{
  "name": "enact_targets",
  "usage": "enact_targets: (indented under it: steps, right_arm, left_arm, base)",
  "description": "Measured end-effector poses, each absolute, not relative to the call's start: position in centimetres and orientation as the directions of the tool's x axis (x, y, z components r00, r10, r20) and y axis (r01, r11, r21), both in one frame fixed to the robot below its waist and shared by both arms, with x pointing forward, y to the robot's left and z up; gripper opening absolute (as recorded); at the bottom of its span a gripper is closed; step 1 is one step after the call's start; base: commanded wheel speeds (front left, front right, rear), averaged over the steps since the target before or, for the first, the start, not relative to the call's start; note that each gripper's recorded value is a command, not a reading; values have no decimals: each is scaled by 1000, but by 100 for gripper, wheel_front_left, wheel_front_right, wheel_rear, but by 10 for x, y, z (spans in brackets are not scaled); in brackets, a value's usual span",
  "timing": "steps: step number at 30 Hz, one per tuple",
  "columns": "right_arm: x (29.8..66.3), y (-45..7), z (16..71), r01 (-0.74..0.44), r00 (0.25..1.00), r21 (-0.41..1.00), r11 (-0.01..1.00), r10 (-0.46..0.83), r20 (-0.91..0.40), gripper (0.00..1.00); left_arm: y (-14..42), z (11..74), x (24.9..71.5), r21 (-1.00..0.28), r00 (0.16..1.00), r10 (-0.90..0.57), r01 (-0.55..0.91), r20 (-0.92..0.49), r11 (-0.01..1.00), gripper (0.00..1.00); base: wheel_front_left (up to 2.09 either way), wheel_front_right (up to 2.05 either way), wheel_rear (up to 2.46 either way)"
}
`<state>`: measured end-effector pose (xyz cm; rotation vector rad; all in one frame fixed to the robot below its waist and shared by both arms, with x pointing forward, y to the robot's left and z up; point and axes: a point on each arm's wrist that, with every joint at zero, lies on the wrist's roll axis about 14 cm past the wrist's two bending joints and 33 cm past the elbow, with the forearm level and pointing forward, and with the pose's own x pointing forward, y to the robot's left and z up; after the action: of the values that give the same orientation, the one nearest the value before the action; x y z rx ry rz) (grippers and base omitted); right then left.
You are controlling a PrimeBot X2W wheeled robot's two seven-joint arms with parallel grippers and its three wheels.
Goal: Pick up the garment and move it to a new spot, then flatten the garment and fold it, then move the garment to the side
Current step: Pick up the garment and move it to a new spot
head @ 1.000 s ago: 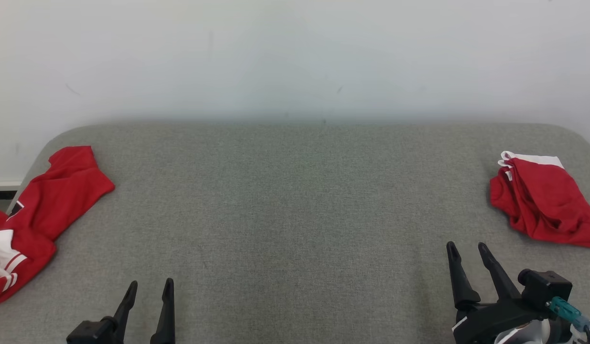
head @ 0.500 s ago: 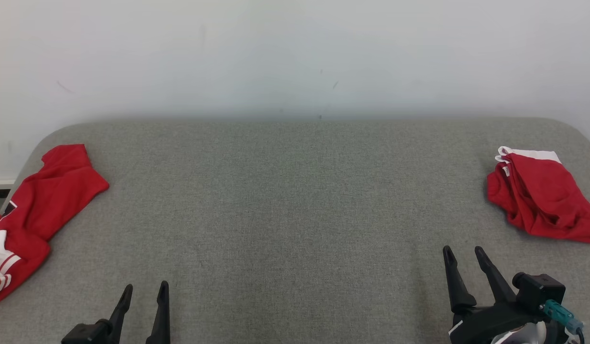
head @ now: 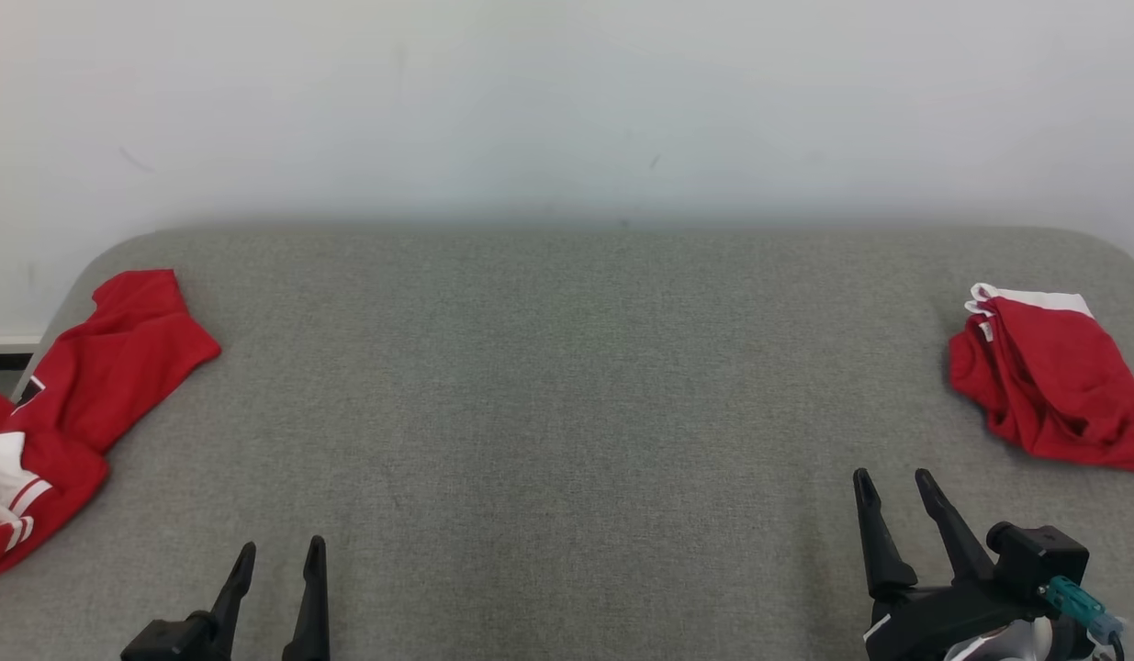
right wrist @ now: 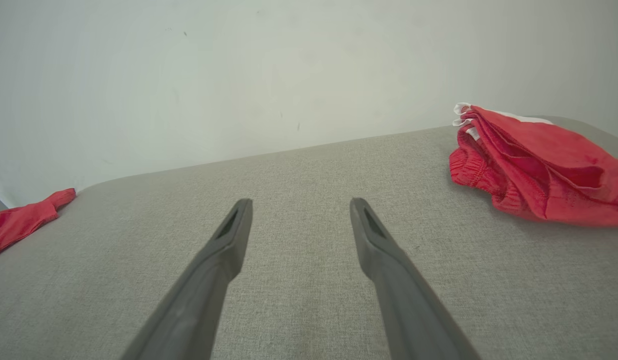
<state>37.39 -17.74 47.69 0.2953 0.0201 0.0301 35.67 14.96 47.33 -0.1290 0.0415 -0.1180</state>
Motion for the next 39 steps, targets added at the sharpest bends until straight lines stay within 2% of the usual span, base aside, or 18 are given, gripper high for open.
enact_targets:
  steps: [12,20,32,39]
  right_arm:
    - [385,-151,473,-102,993,267,958,113,-28,100]
    - [395,-111,471,-209,973,268,940,227,-35,100]
    - [401,-36,470,-393,906,287,873,422,-43,100]
    - [397,-5,476,-469,867,288,835,497,-27,100]
  left_arm:
    - [176,474,345,-125,999,-31,27,-31,992,100]
    - [209,474,325,-122,997,70,-73,-28,990,100]
    - [264,475,273,-101,964,263,-265,-27,959,100]
    - [280,479,249,-103,945,328,-327,-13,939,100]
  base:
    - [0,0,0]
    - [0,0,0]
    - [0,0,0]
    - [0,0,0]
